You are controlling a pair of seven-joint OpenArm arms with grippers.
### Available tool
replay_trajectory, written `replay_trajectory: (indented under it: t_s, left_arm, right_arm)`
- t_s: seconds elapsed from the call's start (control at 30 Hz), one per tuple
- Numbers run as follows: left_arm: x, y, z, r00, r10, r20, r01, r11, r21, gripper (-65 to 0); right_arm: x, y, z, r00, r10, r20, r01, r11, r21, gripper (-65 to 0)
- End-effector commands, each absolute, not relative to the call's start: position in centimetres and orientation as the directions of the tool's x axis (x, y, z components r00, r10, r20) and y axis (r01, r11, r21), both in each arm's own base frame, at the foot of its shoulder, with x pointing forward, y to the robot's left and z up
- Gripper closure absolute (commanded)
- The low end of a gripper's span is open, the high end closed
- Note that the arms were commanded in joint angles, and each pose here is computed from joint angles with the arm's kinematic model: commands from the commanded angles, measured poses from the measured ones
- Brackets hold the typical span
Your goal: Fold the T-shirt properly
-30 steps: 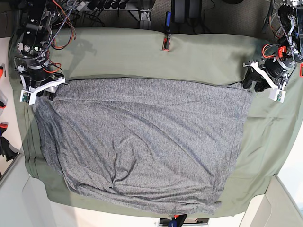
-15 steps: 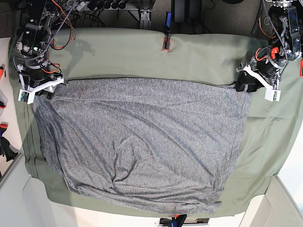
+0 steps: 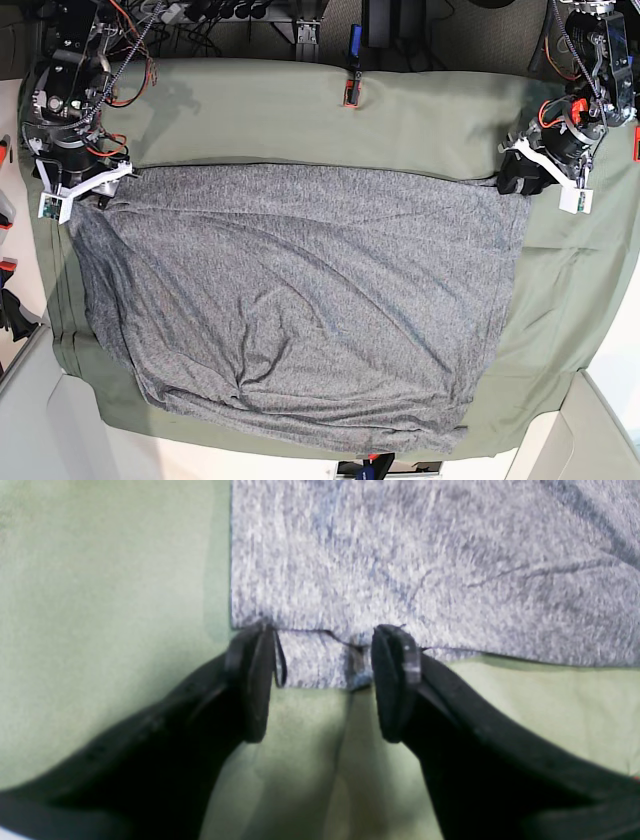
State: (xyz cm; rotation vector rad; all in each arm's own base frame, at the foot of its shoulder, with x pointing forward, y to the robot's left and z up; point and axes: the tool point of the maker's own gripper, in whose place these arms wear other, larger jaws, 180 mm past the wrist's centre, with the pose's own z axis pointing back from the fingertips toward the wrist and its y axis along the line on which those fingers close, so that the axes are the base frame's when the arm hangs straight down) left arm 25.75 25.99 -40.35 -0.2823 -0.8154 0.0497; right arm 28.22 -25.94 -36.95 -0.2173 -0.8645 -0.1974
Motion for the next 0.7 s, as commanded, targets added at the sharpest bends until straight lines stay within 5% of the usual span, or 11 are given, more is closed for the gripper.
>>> replay_trajectory:
  t_s: [0.0, 0.23, 0.3, 0.43, 0.5, 0.67]
  left_arm:
    - [25.8, 26.4, -40.2, 0.688, 0.138, 0.713, 0.068, 0.965, -0.252, -34.4]
    - [25.7, 27.1, -41.3, 0.694, 0.159, 0.702, 0.036, 0.966, -0.255, -34.2]
    - [26.1, 27.5, -41.2, 0.678, 0.144, 0.721, 0.039, 0.972, -0.231, -29.5]
    - [26.6, 27.8, -40.7, 0.646, 0.126, 0.753, 0.045, 0.978, -0.203, -6.5]
    - [26.5, 27.8, -40.8, 0.654, 0.121, 0.747, 0.052, 0.978, -0.203, 0.0]
    - [26.5, 28.3, -40.0, 0.659, 0.120, 0.742, 0.048, 0.978, -0.201, 0.0]
  right_arm:
    - [29.0, -26.4, -35.8, 0.600, -0.068, 0.797, 0.265, 0.957, -0.118, -33.5]
    - [29.1, -26.6, -36.3, 0.589, -0.066, 0.806, 0.267, 0.957, -0.116, -33.5]
    - [29.0, -26.7, -36.5, 0.591, -0.072, 0.804, 0.274, 0.955, -0.116, -33.1]
    - [28.8, -27.2, -36.4, 0.594, -0.063, 0.802, 0.294, 0.945, -0.144, -10.5]
    - [28.8, -27.3, -36.4, 0.599, -0.046, 0.799, 0.288, 0.944, -0.161, 0.0]
    - [28.6, -27.7, -36.4, 0.612, -0.026, 0.791, 0.287, 0.939, -0.191, 0.0]
